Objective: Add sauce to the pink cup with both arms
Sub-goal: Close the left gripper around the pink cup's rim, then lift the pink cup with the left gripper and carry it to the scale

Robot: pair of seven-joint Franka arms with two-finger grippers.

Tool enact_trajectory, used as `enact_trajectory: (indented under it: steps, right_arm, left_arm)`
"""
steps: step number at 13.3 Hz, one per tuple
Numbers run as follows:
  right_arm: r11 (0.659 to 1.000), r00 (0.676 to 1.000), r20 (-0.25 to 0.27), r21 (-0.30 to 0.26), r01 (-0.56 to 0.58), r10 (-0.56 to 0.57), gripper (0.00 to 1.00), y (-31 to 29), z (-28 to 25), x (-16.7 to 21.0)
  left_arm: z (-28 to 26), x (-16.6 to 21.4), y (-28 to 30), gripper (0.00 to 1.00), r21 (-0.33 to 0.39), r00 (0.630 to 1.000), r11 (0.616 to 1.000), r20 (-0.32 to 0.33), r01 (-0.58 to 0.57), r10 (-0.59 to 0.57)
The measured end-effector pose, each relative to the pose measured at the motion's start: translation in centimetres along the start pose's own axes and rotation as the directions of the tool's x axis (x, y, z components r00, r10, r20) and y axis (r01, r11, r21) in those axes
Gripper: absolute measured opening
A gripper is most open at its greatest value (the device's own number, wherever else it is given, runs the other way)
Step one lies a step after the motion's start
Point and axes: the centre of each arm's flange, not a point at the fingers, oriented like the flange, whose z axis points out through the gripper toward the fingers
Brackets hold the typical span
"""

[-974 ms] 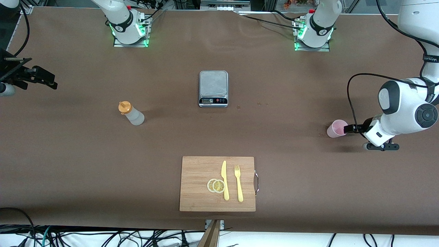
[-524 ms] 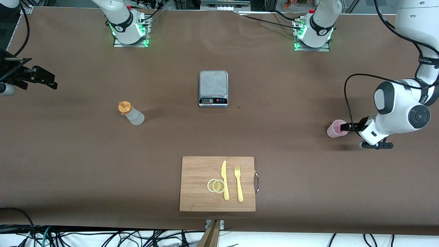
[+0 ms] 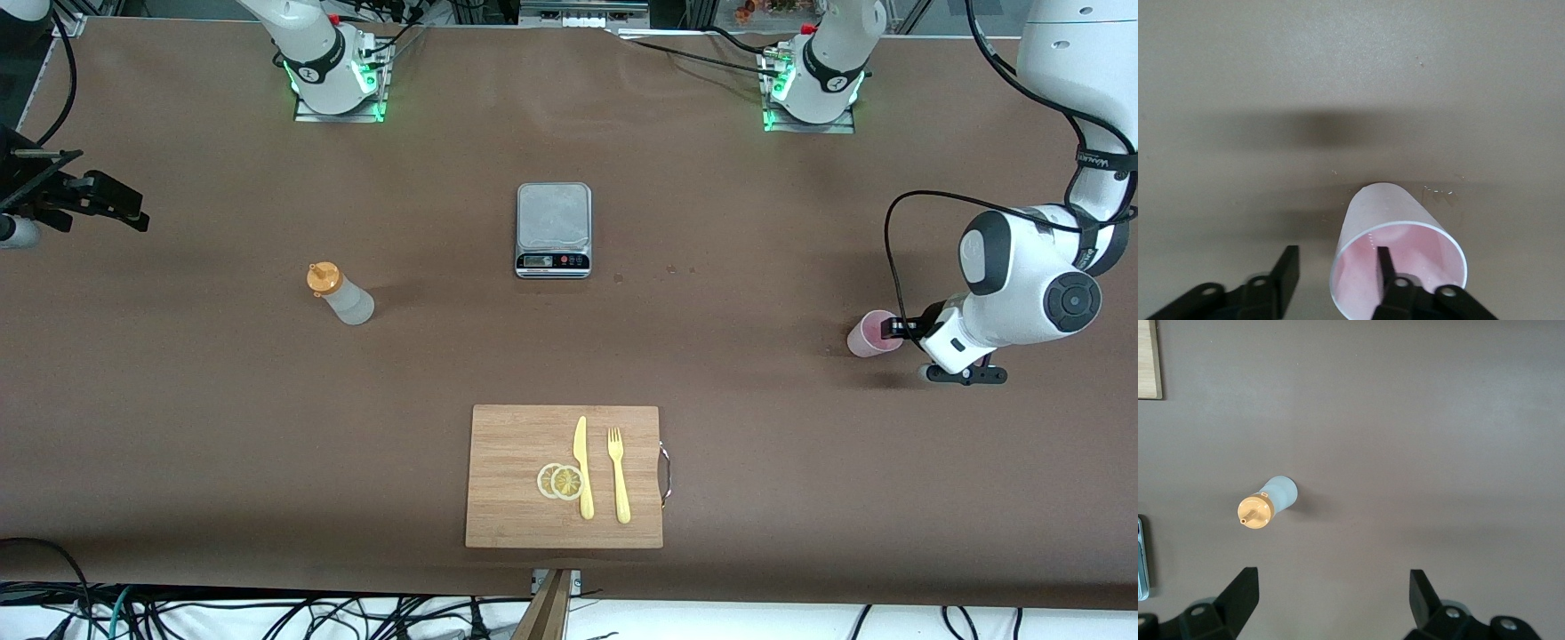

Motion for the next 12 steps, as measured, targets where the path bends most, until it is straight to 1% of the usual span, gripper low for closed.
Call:
enact_trajectory:
  steps: [1, 4, 5, 7, 9, 10, 12]
  right_arm:
    - [1.0, 1.0, 0.0, 0.0, 0.0, 0.0, 1.0, 0.0, 0.0, 0.0]
    - [1.0, 1.0, 0.0, 0.0, 0.0, 0.0, 1.0, 0.0, 0.0, 0.0]
    - [1.0, 1.0, 0.0, 0.0, 0.0, 0.0, 1.0, 0.0, 0.0, 0.0]
    - [1.0, 1.0, 0.0, 0.0, 0.0, 0.0, 1.0, 0.0, 0.0, 0.0]
    - [1.0, 1.0, 0.0, 0.0, 0.0, 0.0, 1.0, 0.0, 0.0, 0.0]
    - [1.0, 1.0, 0.0, 0.0, 0.0, 0.0, 1.0, 0.0, 0.0, 0.0]
    - [1.0, 1.0, 0.0, 0.0, -0.001, 0.001, 1.0, 0.0, 0.0, 0.0]
  left_arm:
    - [0.0, 0.0, 0.1, 0.36, 0.0, 1.0, 1.0, 0.0, -0.001, 0.001]
    - [0.0, 0.0, 0.1, 0.06, 0.0, 1.0, 1.0, 0.0, -0.002, 0.002]
    - [-0.1, 0.1, 0.2, 0.03, 0.001, 1.0, 1.0, -0.002, -0.003, 0.003]
    - [-0.4, 0.3, 0.6, 0.03, 0.002, 1.0, 1.0, -0.009, -0.01, 0.01]
    - [-1.7, 1.1, 2.4, 0.03, 0.009, 0.999, 0.999, -0.028, -0.036, 0.037]
    - [-3.0, 1.7, 4.1, 0.03, 0.014, 0.998, 0.998, -0.032, -0.058, 0.059]
    - [-6.2, 2.7, 9.5, 0.03, 0.029, 0.992, 0.993, -0.047, -0.119, 0.12]
